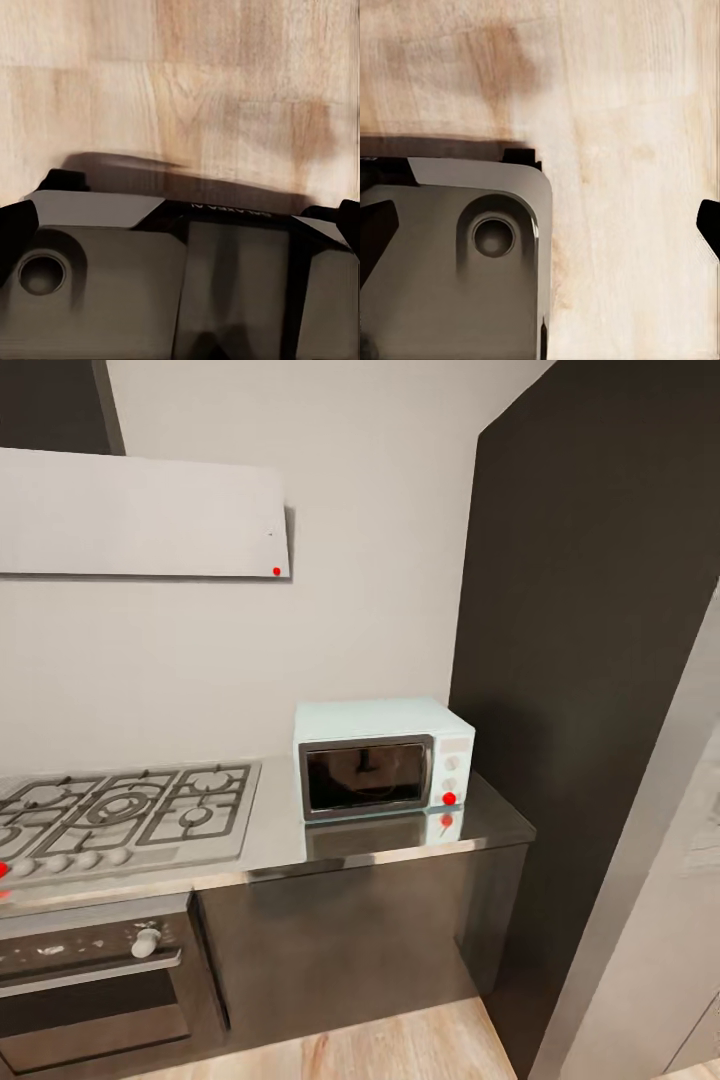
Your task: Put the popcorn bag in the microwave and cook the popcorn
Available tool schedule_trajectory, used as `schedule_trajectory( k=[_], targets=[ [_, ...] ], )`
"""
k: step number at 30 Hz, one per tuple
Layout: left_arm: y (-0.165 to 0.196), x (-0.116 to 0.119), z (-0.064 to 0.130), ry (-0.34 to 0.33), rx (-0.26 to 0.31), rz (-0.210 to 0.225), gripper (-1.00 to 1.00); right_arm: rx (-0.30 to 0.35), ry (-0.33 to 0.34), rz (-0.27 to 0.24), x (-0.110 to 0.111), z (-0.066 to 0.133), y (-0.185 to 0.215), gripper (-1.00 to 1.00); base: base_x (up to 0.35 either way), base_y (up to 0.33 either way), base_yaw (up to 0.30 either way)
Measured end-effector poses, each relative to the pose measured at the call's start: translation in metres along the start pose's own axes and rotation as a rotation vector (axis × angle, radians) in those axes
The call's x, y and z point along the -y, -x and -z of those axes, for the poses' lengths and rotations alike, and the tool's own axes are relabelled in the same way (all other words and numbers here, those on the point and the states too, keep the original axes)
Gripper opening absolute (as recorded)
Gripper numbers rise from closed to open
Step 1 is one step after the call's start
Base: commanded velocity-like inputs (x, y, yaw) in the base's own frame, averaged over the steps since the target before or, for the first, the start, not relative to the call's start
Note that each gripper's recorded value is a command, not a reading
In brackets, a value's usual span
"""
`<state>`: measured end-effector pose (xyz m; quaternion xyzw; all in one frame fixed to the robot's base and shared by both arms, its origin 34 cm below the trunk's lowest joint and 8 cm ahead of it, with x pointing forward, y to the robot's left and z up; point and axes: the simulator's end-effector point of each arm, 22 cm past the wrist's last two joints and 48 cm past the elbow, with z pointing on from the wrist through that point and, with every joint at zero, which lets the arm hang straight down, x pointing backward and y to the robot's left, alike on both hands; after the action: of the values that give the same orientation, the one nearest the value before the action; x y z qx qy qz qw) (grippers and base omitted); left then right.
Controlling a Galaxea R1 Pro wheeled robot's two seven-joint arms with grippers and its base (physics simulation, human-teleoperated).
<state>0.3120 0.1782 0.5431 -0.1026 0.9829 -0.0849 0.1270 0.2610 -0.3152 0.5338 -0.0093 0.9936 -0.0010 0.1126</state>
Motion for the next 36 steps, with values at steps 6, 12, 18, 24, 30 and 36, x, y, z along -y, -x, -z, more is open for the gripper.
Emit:
schedule_trajectory(
  k=[6,12,18,24,30,36],
  targets=[
    [0.0005,-0.0008,0.0,0.002,0.002,0.02,1.0,0.0,0.0,0.0,-0.0001,0.0,0.0,1.0,0.0,-0.238,0.0],
    [0.0004,-0.0004,0.0,0.002,0.002,0.02,1.0,0.001,0.0,0.001,-0.0001,0.0,0.0002,1.0,0.0,-0.149,0.0],
    [0.0006,-0.0015,0.0001,0.003,0.002,0.02,1.0,0.002,0.0,0.001,-0.0001,0.0,0.0005,1.0,0.0,-0.012,0.0],
    [0.0007,-0.0016,0.0001,0.003,0.002,0.02,1.0,0.004,0.004,0.001,-0.0027,-0.0002,0.0009,1.0,0.0,0.0,0.0],
    [-0.001,-0.0021,-0.0002,0.004,-0.002,0.022,1.0,0.008,0.0,0.004,0.0006,-0.0001,0.0012,1.0,0.0,0.0,0.072],
    [-0.0037,-0.0028,-0.0007,0.006,-0.009,0.022,1.0,-0.001,-0.001,0.004,0.0009,-0.0003,-0.002,1.0,0.0,0.0,0.169]
  ],
)
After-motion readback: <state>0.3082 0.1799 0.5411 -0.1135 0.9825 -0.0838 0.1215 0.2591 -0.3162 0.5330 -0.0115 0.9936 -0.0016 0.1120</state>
